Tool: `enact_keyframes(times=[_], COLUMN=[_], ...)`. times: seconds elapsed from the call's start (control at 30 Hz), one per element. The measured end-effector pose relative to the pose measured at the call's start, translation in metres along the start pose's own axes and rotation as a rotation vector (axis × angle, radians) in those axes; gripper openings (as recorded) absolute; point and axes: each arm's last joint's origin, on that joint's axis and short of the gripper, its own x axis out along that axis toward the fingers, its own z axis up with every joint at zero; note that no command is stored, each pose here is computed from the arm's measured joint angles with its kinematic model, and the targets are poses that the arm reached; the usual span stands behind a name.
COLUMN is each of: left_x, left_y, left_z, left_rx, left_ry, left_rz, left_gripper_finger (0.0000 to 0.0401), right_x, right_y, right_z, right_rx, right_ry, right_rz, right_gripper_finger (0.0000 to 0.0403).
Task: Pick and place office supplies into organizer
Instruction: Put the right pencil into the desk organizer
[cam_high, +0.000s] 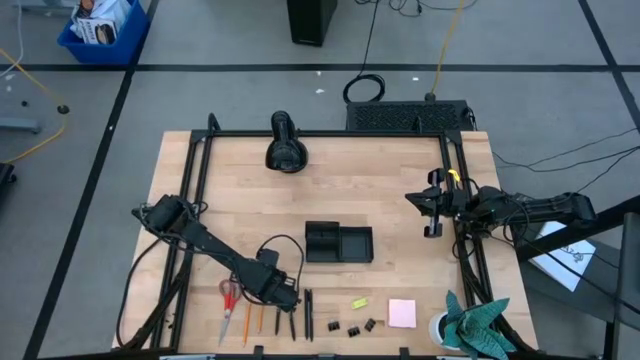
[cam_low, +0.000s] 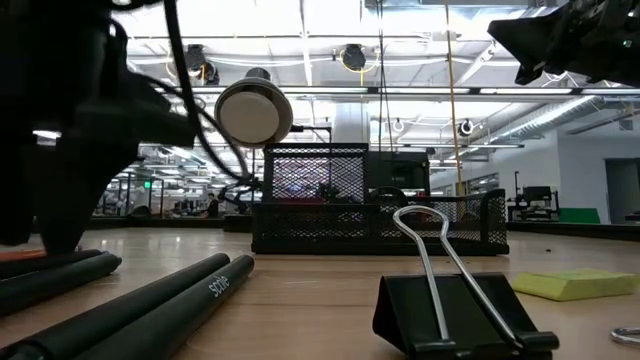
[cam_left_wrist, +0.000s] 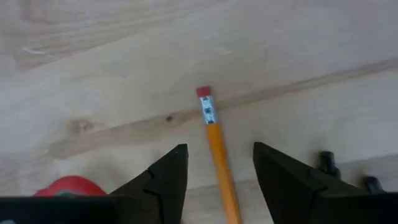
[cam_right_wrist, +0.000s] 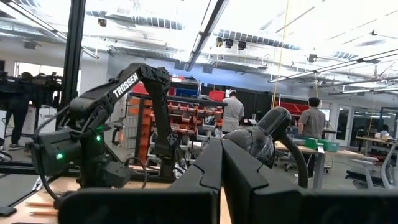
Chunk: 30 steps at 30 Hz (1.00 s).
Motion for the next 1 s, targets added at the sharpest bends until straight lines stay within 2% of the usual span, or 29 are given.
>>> enact_keyframes(times=[0.33,0.7,1.0], left_x=[0.014,0.024,0.024], left_y=[0.0,-0.003,-0.005], left_z=[0.004,0.019,0.021], left_rx=[0.045,0.068,0.136], left_ry=[0.041,0.088,0.056], left_rz=[-0.051,-0.076,-0.109], left_gripper_finger=[0.0151,0.0075,0.0017], right_x=[0.0,0.0,0.0], right_y=[0.0,0.0,0.0], right_z=[0.0,-0.001,-0.001], right_rx=[0.0,0.0,0.008], right_ry=[0.001,0.006,0.008], right_rz=[0.0,0.002,0.002], right_gripper_finger=[0.0,0.0,0.0])
